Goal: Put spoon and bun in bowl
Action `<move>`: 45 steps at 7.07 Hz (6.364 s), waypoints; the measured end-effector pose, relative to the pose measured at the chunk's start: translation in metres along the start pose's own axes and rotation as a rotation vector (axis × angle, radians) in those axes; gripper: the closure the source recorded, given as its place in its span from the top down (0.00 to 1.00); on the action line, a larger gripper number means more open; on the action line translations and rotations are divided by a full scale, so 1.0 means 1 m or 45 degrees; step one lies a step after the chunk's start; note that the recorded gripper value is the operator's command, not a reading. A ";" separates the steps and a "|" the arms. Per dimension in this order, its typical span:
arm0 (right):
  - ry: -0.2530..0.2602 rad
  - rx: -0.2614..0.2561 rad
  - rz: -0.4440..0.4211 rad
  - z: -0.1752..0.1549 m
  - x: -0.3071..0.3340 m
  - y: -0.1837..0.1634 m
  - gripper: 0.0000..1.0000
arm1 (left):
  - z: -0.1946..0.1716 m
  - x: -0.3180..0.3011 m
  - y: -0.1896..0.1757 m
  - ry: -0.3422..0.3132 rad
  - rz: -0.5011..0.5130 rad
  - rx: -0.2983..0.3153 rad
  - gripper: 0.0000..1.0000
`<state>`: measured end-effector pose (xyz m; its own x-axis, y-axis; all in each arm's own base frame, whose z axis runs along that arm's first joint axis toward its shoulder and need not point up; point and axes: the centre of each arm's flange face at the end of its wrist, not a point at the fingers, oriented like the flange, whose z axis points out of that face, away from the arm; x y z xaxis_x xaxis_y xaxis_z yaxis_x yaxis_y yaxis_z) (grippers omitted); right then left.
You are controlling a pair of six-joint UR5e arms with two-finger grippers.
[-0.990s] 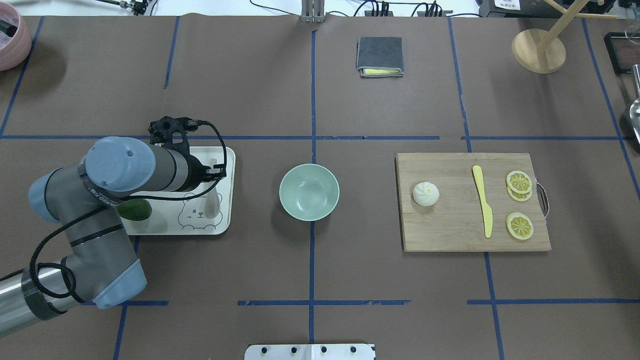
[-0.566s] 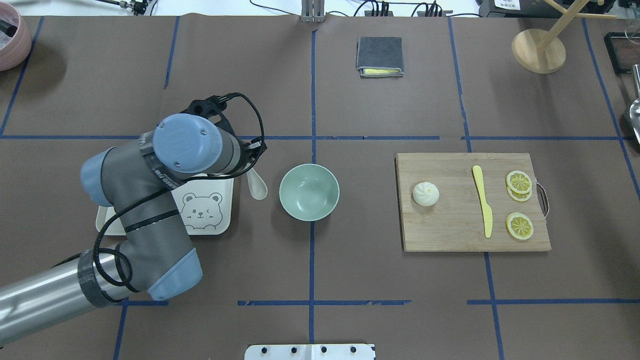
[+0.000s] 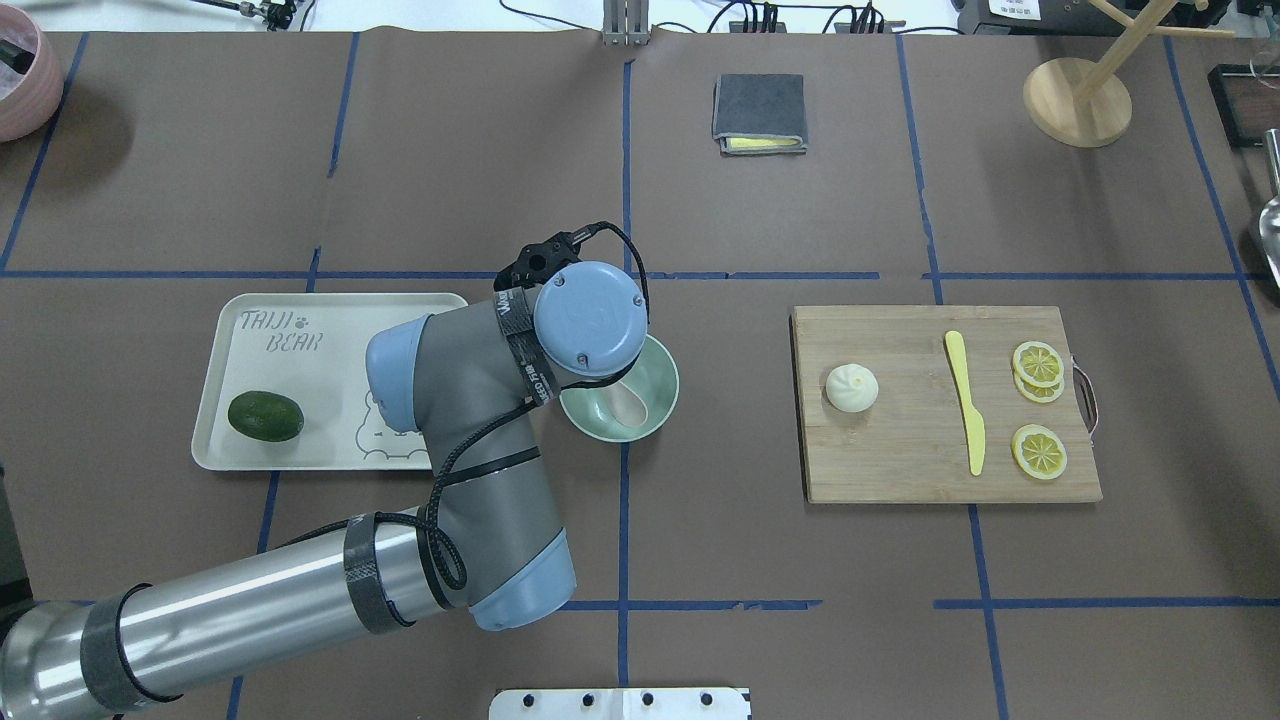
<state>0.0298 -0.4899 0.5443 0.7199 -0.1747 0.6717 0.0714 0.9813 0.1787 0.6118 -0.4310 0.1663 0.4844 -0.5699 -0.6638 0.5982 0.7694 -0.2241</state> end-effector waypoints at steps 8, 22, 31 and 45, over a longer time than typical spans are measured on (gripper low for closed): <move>-0.007 0.031 -0.049 -0.005 -0.013 -0.009 1.00 | -0.080 -0.108 -0.159 0.145 0.941 -0.137 1.00; -0.021 0.163 0.081 0.174 -0.465 0.012 0.46 | -0.050 -0.534 -0.542 0.005 1.166 -0.426 1.00; -0.043 0.168 0.268 0.089 -0.621 -0.045 0.00 | -0.051 -0.533 -0.541 0.015 1.170 -0.425 1.00; 0.071 -0.005 -0.125 0.043 -0.295 -0.133 1.00 | -0.064 -0.563 -0.540 -0.004 1.111 -0.407 1.00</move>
<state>-0.2214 -0.5726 0.3531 0.7469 -0.2652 0.6098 0.1462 0.9601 0.2385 -0.0251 -0.5072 0.6153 0.6822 0.2477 -0.6879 -0.1833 0.9688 0.1671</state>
